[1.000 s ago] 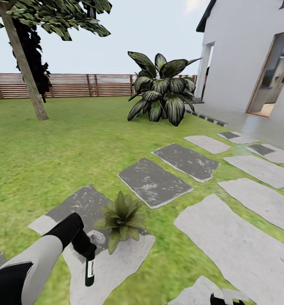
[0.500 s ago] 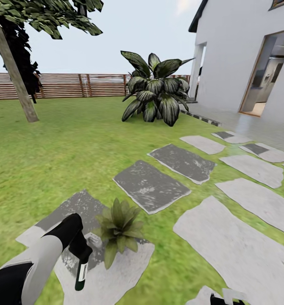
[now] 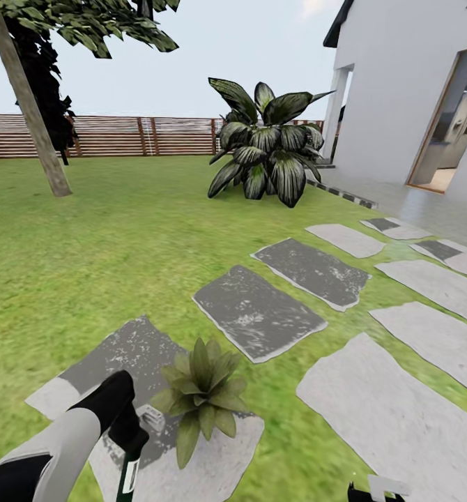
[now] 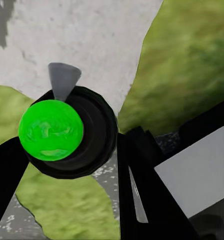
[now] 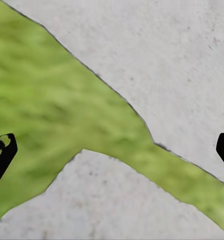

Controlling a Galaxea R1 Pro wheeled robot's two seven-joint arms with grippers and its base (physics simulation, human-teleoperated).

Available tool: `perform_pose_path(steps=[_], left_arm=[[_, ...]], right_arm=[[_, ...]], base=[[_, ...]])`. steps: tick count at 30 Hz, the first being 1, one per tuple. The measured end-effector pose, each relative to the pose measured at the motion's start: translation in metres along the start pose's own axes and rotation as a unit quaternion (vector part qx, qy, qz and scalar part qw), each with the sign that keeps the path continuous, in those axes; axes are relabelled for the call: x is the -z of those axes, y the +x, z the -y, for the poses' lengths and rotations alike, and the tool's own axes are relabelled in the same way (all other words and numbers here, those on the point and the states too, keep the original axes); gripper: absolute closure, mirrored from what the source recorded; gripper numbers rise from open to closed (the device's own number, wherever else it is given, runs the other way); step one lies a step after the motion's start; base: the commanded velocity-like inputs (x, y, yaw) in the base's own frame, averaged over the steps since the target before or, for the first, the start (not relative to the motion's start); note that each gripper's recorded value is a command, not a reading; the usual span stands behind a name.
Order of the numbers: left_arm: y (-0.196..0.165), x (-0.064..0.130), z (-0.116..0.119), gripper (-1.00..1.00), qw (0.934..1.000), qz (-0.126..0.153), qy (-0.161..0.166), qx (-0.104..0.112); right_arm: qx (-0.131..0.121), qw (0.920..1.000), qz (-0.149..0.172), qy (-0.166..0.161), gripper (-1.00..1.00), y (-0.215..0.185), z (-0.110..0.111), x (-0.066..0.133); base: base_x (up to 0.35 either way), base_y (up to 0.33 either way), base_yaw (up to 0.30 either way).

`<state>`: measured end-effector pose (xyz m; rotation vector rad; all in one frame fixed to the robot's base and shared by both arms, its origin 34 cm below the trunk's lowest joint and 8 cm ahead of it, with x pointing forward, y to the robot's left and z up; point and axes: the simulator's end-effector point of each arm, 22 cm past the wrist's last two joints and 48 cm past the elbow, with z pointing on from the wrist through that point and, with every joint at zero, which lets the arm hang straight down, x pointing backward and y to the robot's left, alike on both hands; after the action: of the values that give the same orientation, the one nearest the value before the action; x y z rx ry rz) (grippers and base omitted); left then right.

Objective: Pick up the pesticide atomizer in the garden and spray insectifuge to fully cover both potted plants in the garden.

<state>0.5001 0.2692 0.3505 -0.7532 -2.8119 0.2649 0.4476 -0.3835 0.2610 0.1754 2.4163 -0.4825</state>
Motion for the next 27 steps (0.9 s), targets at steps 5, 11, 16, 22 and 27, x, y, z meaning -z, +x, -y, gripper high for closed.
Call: perform_pose_path(steps=[5,11,16,22,27], left_arm=[[0.005,-0.002,-0.007,1.0,0.9999,-0.004,-0.009,0.002],[0.014,0.0,-0.023,1.0,0.9996,-0.008,-0.026,0.01],[0.022,-0.011,-0.025,1.0,0.9995,-0.012,-0.026,0.014],[0.0,-0.008,-0.036,1.0,0.999,0.013,-0.042,0.012],[-0.001,-0.021,-0.038,1.0,0.9988,0.016,-0.046,0.01]], right_arm=[[0.0,1.0,0.0,0.001,-1.0,0.0,0.0,0.0],[-0.003,1.0,0.0,-0.001,-1.0,0.0,-0.005,0.001],[-0.003,1.0,0.0,0.001,-1.0,0.003,-0.004,-0.002],[-0.001,1.0,-0.003,0.003,-1.0,0.017,-0.004,-0.011],[0.001,1.0,-0.007,0.003,-1.0,0.031,-0.007,-0.018]], base=[[0.001,0.0,0.0],[0.0,0.0,0.0],[0.0,0.0,0.0],[0.0,0.0,0.0],[0.0,0.0,0.0]])
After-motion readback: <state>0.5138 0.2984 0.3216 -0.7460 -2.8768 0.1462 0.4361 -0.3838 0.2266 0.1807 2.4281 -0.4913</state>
